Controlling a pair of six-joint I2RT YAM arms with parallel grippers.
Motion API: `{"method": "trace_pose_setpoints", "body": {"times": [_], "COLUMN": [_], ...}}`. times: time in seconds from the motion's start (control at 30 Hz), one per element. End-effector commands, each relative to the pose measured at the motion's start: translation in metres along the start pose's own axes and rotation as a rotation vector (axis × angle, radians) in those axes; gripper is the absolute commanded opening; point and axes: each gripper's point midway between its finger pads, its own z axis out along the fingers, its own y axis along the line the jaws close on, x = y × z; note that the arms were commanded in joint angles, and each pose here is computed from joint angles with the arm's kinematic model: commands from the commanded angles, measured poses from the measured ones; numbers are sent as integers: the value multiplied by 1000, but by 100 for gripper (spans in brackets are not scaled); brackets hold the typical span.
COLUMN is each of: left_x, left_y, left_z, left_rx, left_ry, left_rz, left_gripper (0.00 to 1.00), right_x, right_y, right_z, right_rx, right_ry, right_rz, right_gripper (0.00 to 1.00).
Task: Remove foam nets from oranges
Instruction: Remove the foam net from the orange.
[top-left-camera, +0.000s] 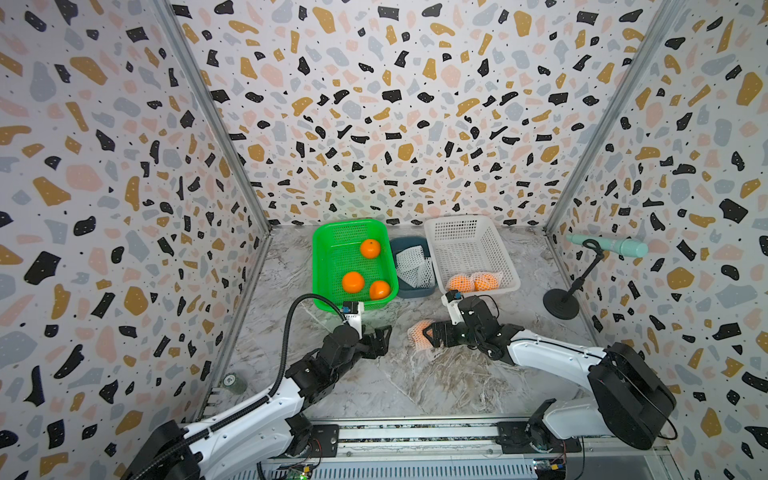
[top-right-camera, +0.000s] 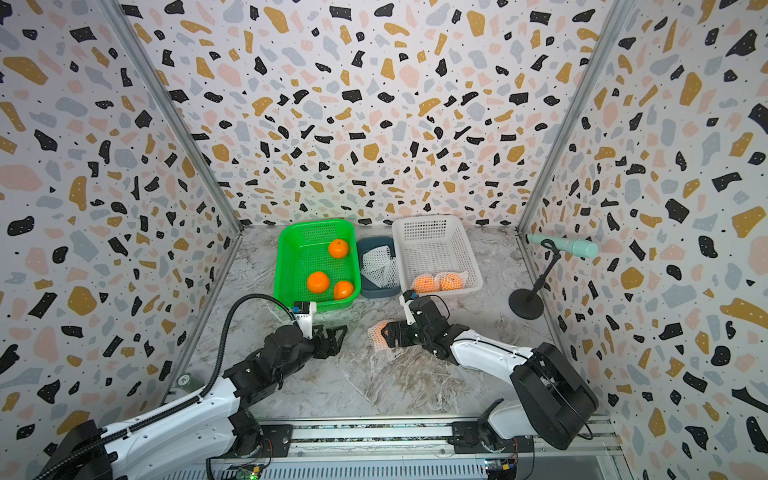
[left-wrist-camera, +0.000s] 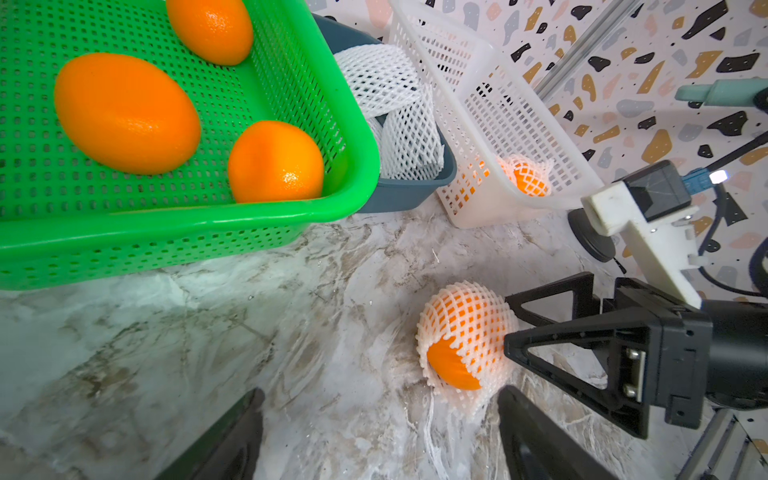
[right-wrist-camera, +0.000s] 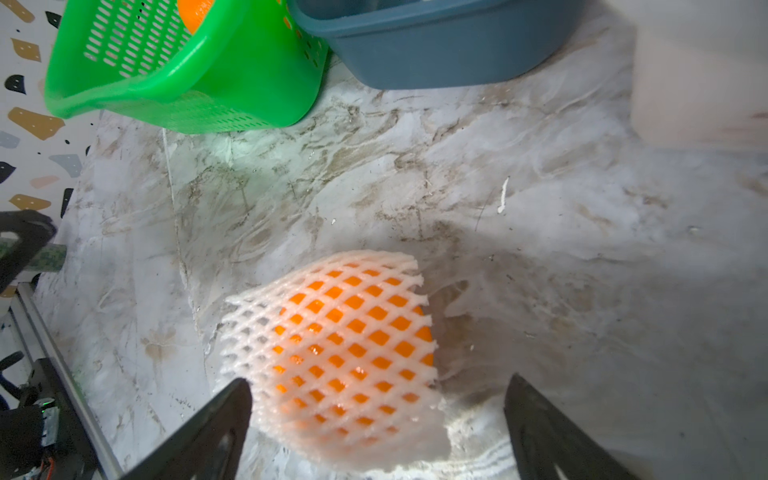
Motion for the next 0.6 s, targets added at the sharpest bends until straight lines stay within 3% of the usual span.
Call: {"method": "trace_pose_setpoints", "body": {"times": [0.0,0.3,0.4,0.57], "left_x": [0,10,15,26], "left_y": [-6,-11,-14,-23], "left_z": [2,7,10,18], "left_rx": [48,92,105,127], "left_ry": [-14,-1,8,36], "left_rz": [-3,-31,-37,-32], "left_gripper": [88,84,82,80], "right_x": [-9,-10,-9,-7], "right_y": [5,-1,-2,-1], "right_z": [-11,-18,-17,-13], "right_rx": [-51,-95,-120,-152], "right_ry": [-42,-61,-57,-49], "right_rz": [14,29,33,38], "right_gripper": [92,74,63,57]}}
